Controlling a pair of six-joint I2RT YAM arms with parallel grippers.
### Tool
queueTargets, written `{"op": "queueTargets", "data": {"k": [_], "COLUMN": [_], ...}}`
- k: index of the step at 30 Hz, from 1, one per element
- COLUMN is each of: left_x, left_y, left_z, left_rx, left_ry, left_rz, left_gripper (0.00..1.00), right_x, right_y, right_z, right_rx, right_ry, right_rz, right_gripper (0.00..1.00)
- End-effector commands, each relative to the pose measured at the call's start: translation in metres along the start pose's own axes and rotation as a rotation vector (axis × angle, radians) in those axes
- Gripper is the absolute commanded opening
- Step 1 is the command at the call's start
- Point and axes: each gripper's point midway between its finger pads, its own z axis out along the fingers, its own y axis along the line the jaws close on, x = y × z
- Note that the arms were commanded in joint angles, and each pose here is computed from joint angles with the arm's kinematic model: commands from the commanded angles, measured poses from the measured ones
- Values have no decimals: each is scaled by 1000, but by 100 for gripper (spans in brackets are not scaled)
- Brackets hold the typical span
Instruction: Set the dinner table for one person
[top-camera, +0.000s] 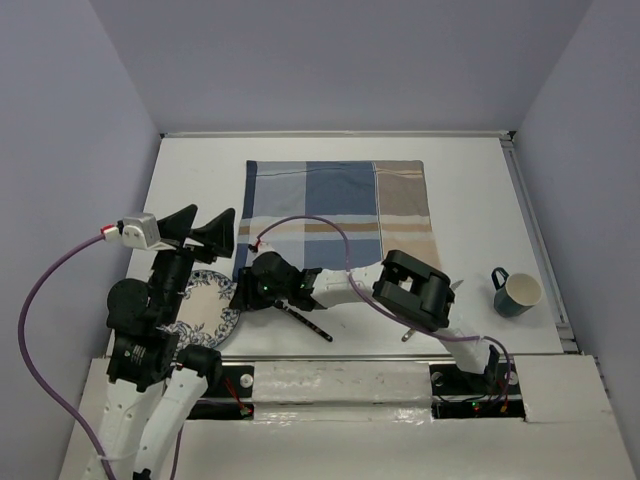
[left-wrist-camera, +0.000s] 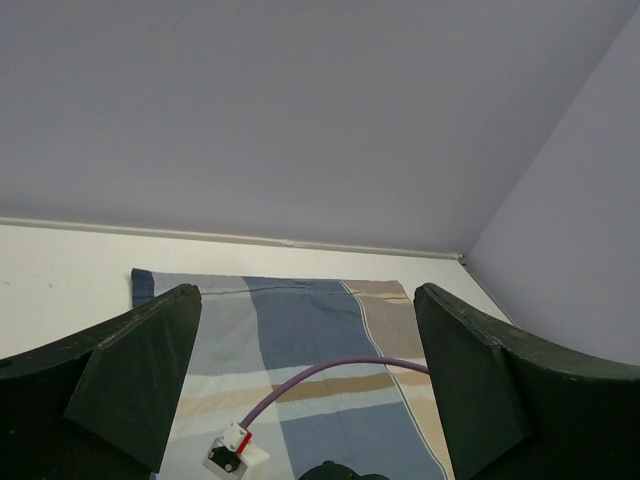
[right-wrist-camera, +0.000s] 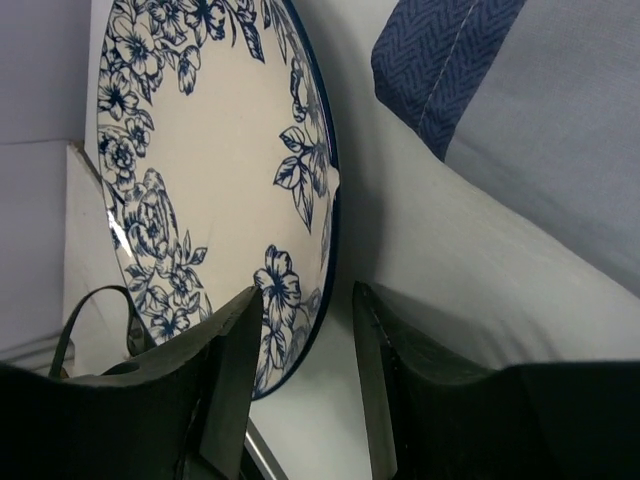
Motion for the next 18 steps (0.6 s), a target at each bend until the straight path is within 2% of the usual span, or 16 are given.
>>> {"op": "queueTargets", "data": {"k": [1,4,8,9,11,12,15,18], "left_x": [-15,-14,-19,-20,-23,-24,-41,-57], "left_y": [-7,-8,-4,-4,-3,7,36,45], "left_z": [-4,-5,-7,-7,-8,-8,-18,-28], "left_rx": [29,35,11,7,-2,-57,-230,-291], "left_ry": [-53,-53,-71,-76,-82,-90,-143,-201], "left_rz": [18,18,16,15,25,33,59,53], "left_gripper": [99,99,99,99,99,99,99,99], "right_x": [-10,-5,-1,-2,-9,-15,-37,-66], "right_y": [22,18,15,17,27,32,58,89], "right_z": [8,14,16,16,11,8,-11,-36], "right_rx": [-50,-46,-47,-59,-84,-100,-129,-189], "right_ry": [-18,-3,2,-2,-22,-40,-121,-205], "right_rz": [39,59,93,103,97,70,8,-66], "right_gripper": [46,43,32,17,6,3,0,0]}}
